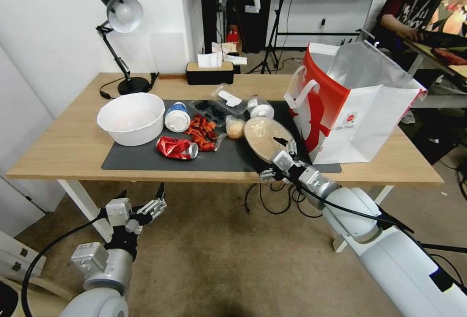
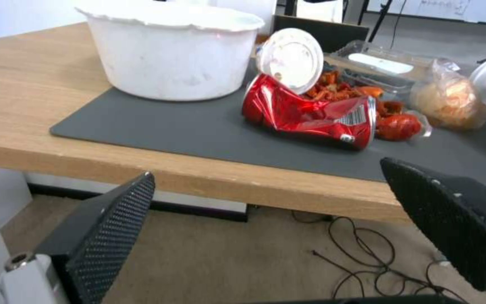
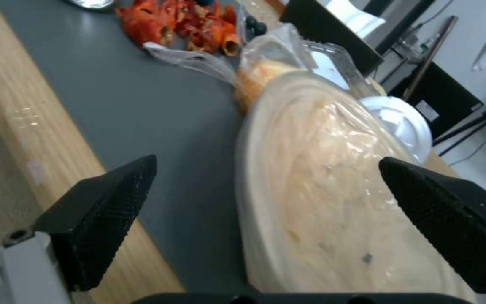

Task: Pick up the trash from the table and place it into the takeout bag.

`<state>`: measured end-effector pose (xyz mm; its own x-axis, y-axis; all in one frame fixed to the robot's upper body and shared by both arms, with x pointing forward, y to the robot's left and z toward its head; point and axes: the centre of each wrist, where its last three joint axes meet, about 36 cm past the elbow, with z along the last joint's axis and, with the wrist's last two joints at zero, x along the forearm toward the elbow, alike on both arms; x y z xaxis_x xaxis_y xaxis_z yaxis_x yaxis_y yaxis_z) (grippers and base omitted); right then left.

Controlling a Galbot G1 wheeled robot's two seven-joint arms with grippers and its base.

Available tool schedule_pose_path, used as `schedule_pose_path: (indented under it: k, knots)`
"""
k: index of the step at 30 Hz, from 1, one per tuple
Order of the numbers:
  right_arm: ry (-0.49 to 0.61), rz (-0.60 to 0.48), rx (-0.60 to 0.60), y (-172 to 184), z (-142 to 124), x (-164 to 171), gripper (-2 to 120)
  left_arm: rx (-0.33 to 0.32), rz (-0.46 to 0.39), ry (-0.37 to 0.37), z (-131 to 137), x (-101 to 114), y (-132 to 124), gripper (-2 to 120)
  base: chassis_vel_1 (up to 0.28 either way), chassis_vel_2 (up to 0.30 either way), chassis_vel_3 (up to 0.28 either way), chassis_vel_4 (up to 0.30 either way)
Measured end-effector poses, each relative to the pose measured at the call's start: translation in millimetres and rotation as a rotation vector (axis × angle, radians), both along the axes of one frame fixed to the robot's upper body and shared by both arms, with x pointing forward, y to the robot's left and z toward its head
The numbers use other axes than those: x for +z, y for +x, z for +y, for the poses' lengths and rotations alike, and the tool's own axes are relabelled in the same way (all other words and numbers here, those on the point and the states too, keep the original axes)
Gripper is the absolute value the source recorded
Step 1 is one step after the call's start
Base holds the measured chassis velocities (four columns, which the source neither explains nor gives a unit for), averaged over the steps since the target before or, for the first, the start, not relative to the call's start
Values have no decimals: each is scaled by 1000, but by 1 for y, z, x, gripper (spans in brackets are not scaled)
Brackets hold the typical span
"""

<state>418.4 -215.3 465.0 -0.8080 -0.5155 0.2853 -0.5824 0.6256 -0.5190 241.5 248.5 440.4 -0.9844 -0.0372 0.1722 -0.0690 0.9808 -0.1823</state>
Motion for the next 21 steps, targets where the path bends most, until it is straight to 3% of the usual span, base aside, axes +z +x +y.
schedule_pose_path:
  k: [14, 21]
  knots:
    - [-56, -5, -66, -16, 26, 18, 100, 8, -2, 33, -1, -4, 0, 100, 0, 0, 0, 0]
    - [-140, -15, -128, -17, 32, 25, 100, 9, -5, 33, -2, -2, -2, 100, 0, 0, 0, 0]
